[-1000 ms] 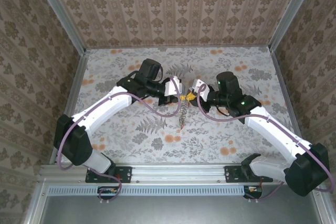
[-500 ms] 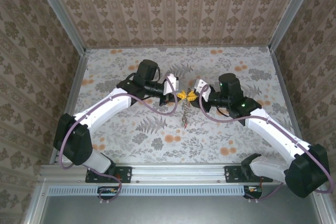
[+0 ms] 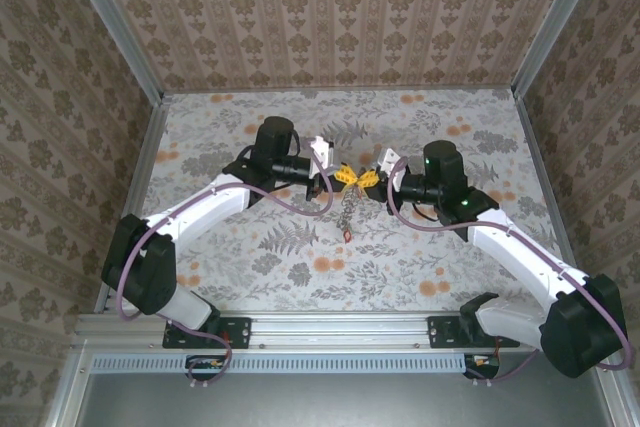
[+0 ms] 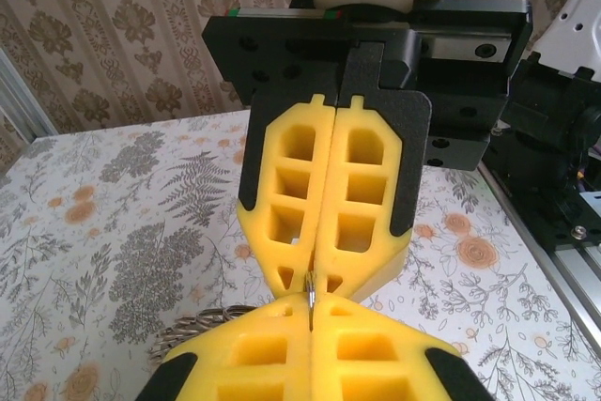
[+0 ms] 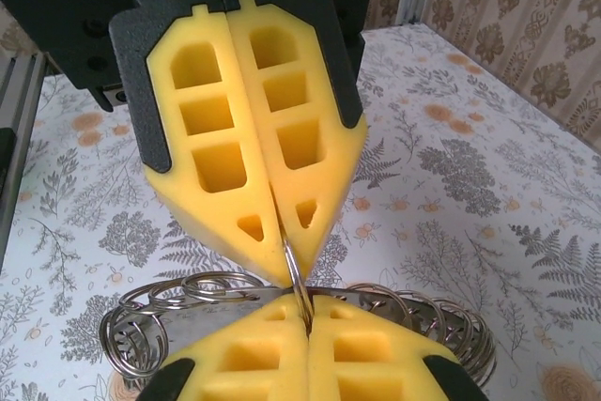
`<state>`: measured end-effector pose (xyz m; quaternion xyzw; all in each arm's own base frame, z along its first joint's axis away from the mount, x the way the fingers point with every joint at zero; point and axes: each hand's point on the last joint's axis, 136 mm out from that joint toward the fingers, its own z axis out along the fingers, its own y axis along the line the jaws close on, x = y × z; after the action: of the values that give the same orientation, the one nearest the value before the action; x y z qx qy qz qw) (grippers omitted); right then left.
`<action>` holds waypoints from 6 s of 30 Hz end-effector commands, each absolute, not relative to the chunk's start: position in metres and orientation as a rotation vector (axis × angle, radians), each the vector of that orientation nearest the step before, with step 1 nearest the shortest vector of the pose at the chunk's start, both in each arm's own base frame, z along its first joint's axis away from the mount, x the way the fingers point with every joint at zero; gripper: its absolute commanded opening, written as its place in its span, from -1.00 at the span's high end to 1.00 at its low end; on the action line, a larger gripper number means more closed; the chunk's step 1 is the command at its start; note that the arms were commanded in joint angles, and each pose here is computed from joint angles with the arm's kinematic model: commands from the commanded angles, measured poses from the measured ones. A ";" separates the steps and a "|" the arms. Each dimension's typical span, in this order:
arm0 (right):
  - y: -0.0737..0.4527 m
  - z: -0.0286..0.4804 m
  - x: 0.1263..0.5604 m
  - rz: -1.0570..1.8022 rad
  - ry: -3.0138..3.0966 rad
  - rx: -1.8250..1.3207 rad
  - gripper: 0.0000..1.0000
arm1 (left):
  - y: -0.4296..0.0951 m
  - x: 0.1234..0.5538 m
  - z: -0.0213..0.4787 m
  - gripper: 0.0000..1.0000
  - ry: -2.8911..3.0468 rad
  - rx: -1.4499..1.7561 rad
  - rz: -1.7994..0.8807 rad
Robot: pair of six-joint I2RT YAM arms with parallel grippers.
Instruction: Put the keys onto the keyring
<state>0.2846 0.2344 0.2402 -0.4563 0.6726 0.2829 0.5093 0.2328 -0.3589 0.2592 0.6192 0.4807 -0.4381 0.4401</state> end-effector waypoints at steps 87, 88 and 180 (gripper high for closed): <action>0.228 0.241 0.278 0.612 1.638 -1.118 0.67 | -0.362 0.213 0.287 1.00 1.087 1.609 -1.117; 0.229 0.242 0.278 0.623 1.637 -1.112 0.67 | -0.362 0.213 0.288 1.00 1.079 1.605 -1.125; 0.186 0.212 0.306 0.754 1.992 -0.613 0.34 | -0.353 0.244 0.252 1.00 1.251 1.630 -0.740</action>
<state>0.3067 0.1880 0.2069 -0.2645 0.8019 0.3026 0.4421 0.2407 -0.3517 0.2336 0.6532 0.5242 -0.3214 0.4419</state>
